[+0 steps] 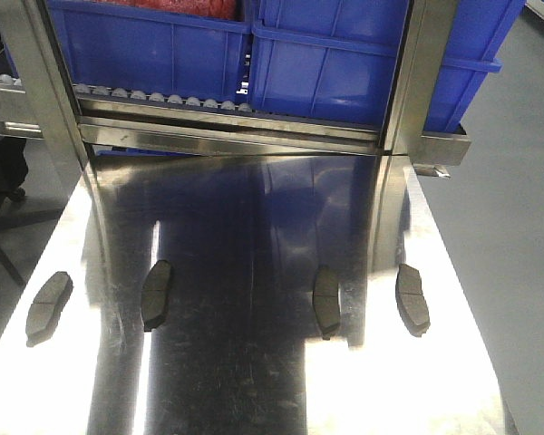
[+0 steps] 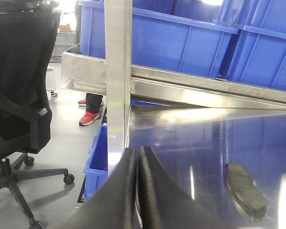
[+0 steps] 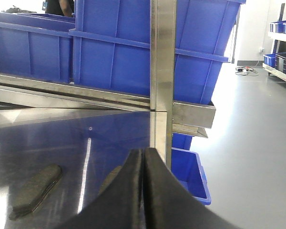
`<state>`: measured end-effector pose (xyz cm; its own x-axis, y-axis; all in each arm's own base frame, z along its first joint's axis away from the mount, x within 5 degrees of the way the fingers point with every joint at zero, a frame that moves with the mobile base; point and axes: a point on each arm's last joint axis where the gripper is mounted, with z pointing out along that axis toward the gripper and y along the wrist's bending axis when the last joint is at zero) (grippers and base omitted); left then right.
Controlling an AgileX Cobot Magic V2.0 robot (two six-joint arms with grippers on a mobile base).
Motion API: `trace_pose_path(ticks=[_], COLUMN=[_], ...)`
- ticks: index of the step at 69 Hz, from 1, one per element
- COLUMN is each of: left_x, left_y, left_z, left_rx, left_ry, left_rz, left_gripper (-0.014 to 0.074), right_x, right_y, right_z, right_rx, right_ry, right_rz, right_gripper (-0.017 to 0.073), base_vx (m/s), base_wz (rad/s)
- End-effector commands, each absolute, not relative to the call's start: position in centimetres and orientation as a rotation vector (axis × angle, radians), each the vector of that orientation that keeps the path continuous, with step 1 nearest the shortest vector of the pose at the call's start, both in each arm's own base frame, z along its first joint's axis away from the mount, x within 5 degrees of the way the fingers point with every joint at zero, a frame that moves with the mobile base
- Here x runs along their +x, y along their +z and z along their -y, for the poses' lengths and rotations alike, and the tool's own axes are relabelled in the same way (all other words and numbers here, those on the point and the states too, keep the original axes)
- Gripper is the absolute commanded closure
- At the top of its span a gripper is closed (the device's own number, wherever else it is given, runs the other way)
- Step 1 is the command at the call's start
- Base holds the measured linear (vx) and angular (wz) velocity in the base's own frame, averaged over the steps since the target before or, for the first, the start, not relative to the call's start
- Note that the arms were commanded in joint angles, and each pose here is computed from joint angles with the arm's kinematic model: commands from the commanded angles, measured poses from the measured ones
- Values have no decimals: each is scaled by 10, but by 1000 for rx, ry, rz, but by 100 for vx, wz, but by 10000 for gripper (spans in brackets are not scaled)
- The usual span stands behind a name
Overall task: Move and align brake pads A on conveyor
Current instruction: 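Move the left gripper down toward the brake pad nearest it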
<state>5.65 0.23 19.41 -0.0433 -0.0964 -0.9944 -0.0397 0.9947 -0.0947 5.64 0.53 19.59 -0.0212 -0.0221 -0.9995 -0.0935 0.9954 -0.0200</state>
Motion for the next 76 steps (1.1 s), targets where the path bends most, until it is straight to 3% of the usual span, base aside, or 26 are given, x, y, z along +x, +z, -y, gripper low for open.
trace_pose_path(ticks=[1, 76], left_x=[57, 56], left_y=[193, 193], left_z=[-2, -2], left_rx=[-99, -99], left_ry=[-53, -53], left_rz=[-1553, -1550], left_gripper=[599, 599], right_x=[56, 56], right_y=[201, 201], right_z=[-5, -5], right_rx=[-85, -85], right_ry=[45, 45], right_rz=[-1511, -1511], right_gripper=[569, 569], base_vx=[0, 0], base_wz=[0, 0])
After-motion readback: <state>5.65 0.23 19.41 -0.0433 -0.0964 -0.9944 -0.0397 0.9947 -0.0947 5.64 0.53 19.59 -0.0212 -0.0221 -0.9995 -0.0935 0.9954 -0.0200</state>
